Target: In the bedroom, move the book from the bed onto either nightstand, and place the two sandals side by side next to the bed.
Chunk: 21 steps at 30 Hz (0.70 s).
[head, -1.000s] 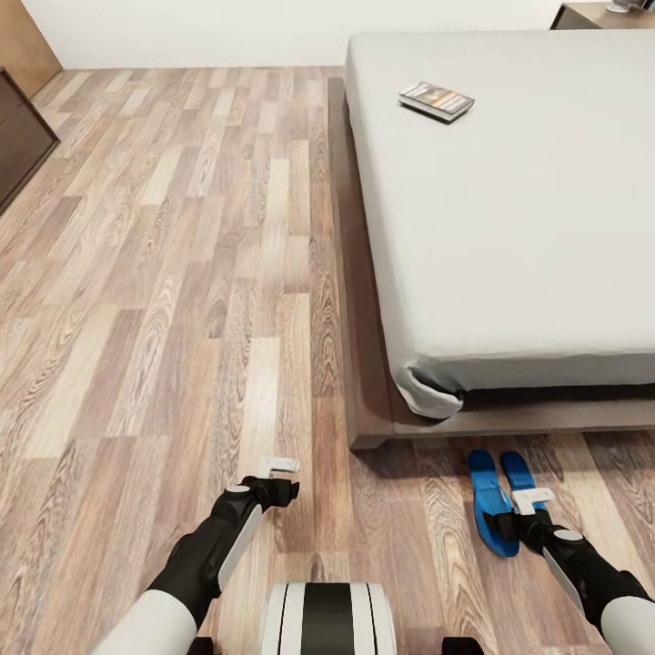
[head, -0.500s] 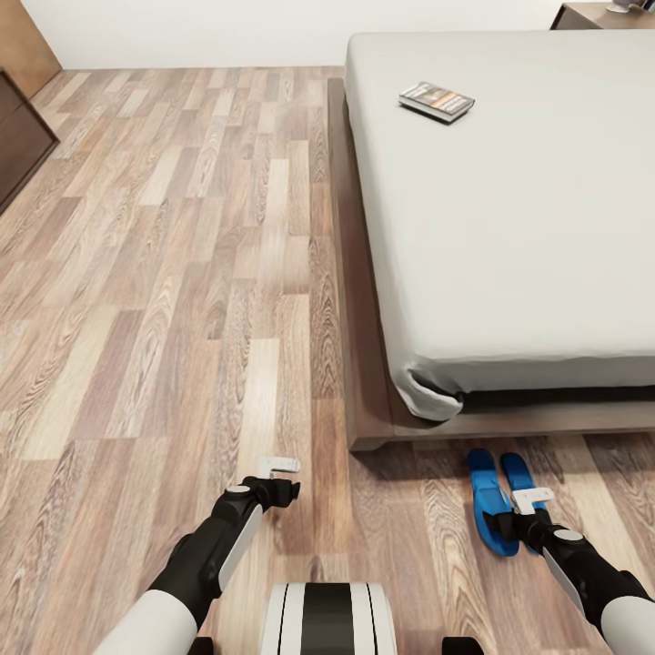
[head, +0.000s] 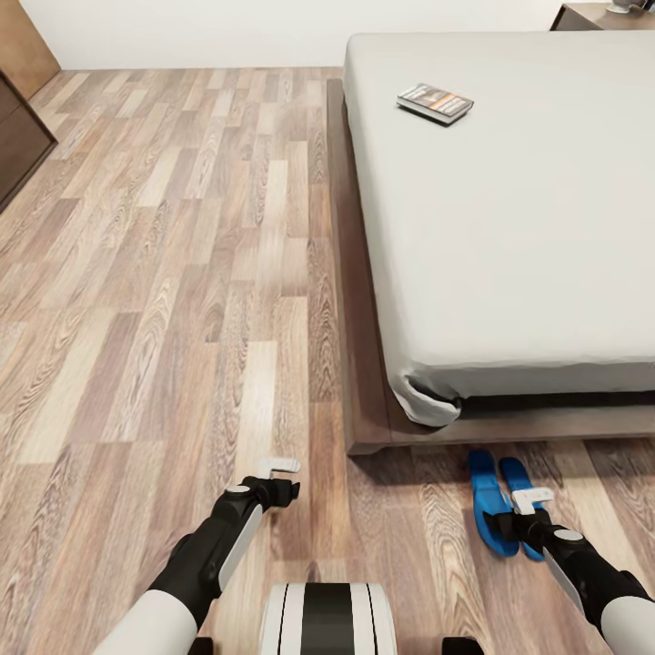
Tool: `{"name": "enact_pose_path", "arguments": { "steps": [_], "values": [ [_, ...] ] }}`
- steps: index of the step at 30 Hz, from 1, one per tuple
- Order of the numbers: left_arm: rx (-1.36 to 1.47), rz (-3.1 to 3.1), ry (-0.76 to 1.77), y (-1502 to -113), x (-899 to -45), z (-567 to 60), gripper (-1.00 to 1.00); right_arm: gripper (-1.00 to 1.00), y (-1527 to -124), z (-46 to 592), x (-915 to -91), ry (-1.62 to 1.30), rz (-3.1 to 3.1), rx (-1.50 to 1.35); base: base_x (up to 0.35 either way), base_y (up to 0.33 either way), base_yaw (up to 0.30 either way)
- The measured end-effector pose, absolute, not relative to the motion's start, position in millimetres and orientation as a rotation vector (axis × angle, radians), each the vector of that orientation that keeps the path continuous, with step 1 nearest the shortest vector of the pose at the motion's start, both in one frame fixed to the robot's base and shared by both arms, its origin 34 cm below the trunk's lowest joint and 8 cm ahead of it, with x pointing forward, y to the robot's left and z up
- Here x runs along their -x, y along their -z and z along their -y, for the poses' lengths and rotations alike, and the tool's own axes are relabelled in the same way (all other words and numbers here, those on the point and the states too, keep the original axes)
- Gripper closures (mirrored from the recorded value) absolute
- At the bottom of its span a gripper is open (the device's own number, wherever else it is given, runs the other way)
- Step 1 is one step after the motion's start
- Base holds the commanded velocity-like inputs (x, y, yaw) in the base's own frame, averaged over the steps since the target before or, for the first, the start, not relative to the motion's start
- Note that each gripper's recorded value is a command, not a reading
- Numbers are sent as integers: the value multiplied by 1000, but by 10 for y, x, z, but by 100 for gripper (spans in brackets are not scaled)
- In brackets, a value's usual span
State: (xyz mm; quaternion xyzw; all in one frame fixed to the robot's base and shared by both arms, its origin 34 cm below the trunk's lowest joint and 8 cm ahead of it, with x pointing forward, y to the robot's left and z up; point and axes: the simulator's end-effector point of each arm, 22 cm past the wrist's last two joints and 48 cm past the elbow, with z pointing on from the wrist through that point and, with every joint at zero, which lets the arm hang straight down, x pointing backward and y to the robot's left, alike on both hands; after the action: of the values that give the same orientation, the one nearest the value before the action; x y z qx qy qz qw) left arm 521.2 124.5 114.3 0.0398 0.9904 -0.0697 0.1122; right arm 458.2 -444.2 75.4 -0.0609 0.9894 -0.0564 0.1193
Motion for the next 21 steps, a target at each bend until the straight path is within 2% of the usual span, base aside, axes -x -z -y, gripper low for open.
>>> {"name": "enact_pose_path", "arguments": {
  "steps": [21],
  "values": [
    [-113,-2972,209,-846,-4955,-1264,-100,100,-516,4501,-4315,179,-2950,175,4,-4,0]
  ]
}}
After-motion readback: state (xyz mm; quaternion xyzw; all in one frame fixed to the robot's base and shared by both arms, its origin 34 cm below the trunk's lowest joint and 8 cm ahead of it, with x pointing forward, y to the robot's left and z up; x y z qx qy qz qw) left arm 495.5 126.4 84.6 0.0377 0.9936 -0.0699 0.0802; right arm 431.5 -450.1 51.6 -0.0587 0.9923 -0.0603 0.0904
